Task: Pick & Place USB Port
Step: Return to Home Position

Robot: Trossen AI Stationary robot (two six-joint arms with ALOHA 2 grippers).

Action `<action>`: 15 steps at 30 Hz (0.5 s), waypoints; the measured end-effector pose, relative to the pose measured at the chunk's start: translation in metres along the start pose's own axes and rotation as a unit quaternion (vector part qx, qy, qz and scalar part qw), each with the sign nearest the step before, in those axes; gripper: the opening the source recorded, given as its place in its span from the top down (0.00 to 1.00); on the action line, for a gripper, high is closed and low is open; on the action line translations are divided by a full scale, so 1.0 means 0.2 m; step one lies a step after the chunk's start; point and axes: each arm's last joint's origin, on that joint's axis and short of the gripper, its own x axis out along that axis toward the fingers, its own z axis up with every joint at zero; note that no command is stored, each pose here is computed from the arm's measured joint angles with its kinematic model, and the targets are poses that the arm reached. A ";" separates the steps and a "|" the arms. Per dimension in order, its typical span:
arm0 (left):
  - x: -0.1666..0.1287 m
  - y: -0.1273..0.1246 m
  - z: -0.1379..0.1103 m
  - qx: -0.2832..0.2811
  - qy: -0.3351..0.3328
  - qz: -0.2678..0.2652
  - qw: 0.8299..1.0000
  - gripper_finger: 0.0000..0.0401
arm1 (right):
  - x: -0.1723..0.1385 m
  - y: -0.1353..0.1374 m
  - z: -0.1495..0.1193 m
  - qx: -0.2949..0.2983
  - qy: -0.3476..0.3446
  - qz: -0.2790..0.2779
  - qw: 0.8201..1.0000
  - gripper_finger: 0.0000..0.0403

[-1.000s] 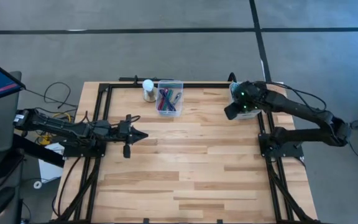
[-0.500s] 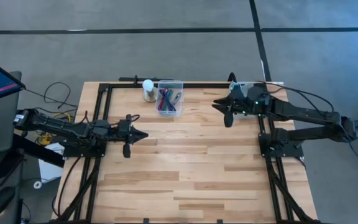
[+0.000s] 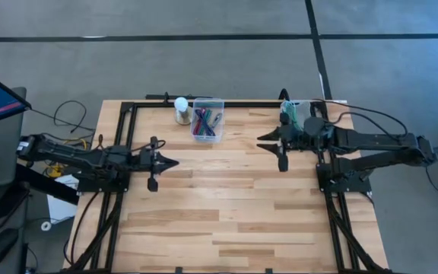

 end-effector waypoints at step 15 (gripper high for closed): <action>-0.06 0.01 -0.02 0.000 0.032 -0.001 0.999 0.97 | -0.09 0.04 -0.14 0.011 -0.063 0.005 0.998 0.76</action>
